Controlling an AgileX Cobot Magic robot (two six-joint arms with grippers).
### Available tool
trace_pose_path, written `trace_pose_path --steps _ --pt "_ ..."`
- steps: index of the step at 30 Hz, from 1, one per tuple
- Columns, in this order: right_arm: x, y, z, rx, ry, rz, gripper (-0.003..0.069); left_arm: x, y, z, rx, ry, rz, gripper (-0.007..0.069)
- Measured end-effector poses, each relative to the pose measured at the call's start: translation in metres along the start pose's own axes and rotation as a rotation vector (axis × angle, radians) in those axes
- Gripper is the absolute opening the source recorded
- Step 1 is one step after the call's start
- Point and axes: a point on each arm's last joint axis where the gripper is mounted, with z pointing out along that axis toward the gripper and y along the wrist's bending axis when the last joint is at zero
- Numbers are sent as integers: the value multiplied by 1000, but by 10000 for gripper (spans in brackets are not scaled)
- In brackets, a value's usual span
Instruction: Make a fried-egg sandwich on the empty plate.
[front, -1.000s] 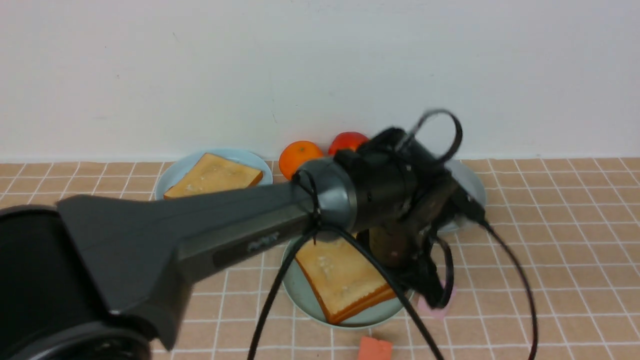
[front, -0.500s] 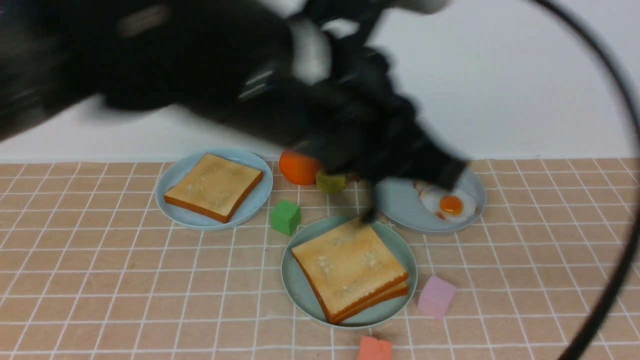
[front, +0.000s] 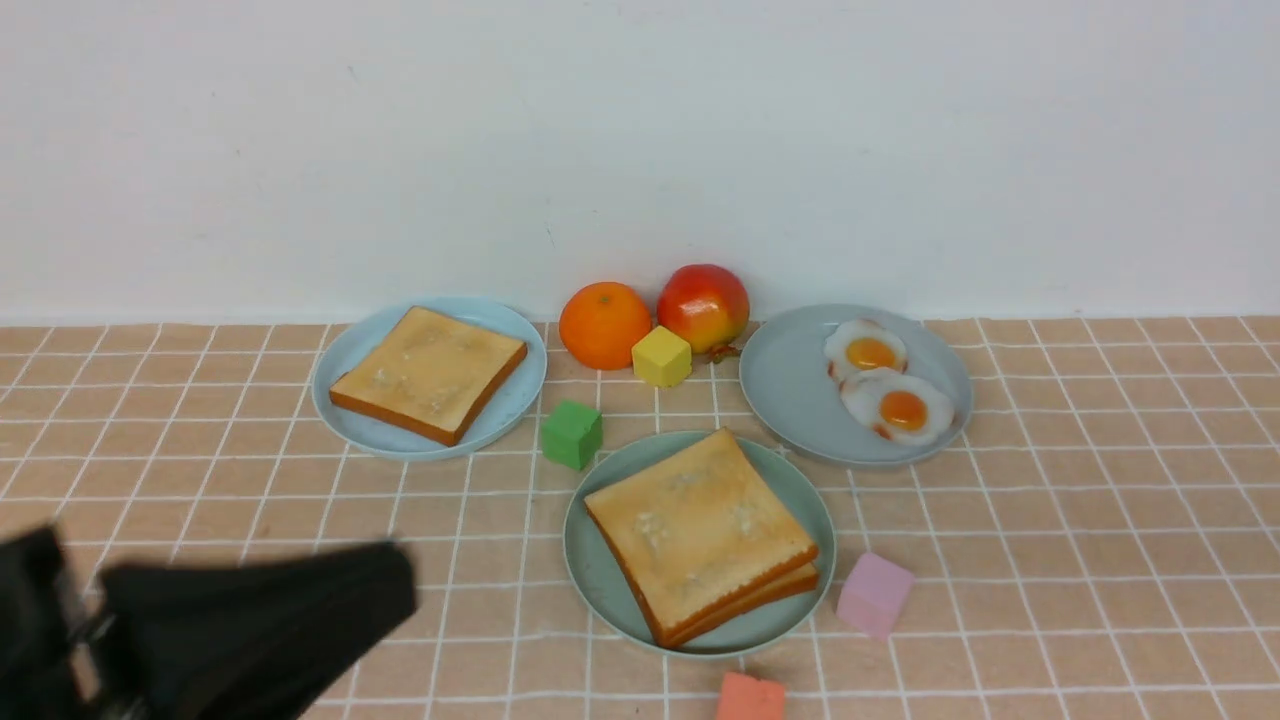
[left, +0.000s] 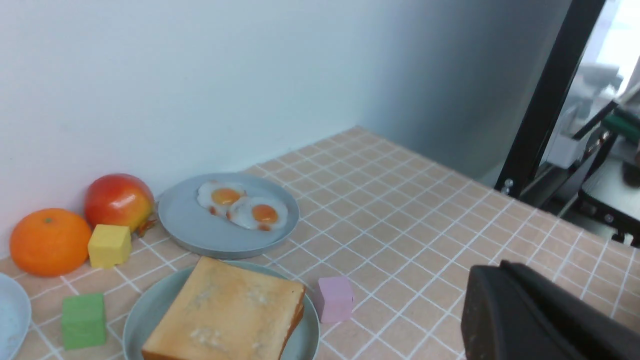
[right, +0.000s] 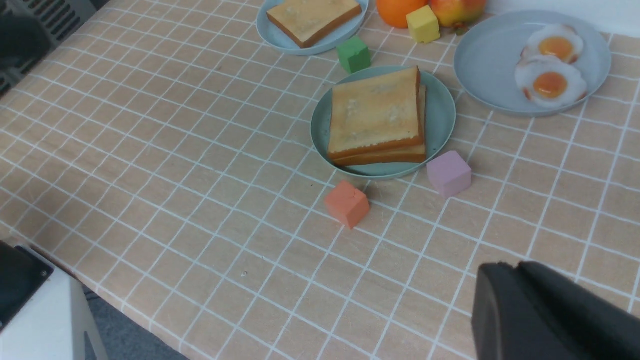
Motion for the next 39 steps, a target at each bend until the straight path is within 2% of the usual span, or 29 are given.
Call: trace_pose_path --steps 5,9,14,28,31,32,33,34,35,36,39 --pt "-1 -1 0 14 -6 24 51 23 4 -10 -3 -4 -2 -13" --pt "-7 -3 0 37 -74 17 1 37 6 -10 -8 34 -2 -13" --pt "-14 -4 -1 41 -152 12 -15 41 6 -10 -10 59 -2 -13" --pt "-15 -4 -1 54 -166 14 -11 43 6 -10 -11 78 -2 -13" --pt "-12 -9 3 174 -198 7 -10 43 6 -10 -11 78 -2 -13" --pt "-12 -9 4 185 -198 4 -10 43 6 -10 -11 78 -2 -13" --pt "-5 -12 14 272 -228 -18 -10 43 6 -10 -11 78 -2 -13" --pt "-3 -12 17 272 -219 -18 -10 43 6 -10 -11 78 -2 -13" --pt "12 -18 36 353 -238 -45 -10 43 6 -10 -11 78 -2 -13" --pt "23 -23 48 392 -255 -55 -10 43 6 -10 -11 78 -2 -13" --pt "56 -34 76 458 -316 -45 -10 43 6 -10 -11 78 -2 -13"
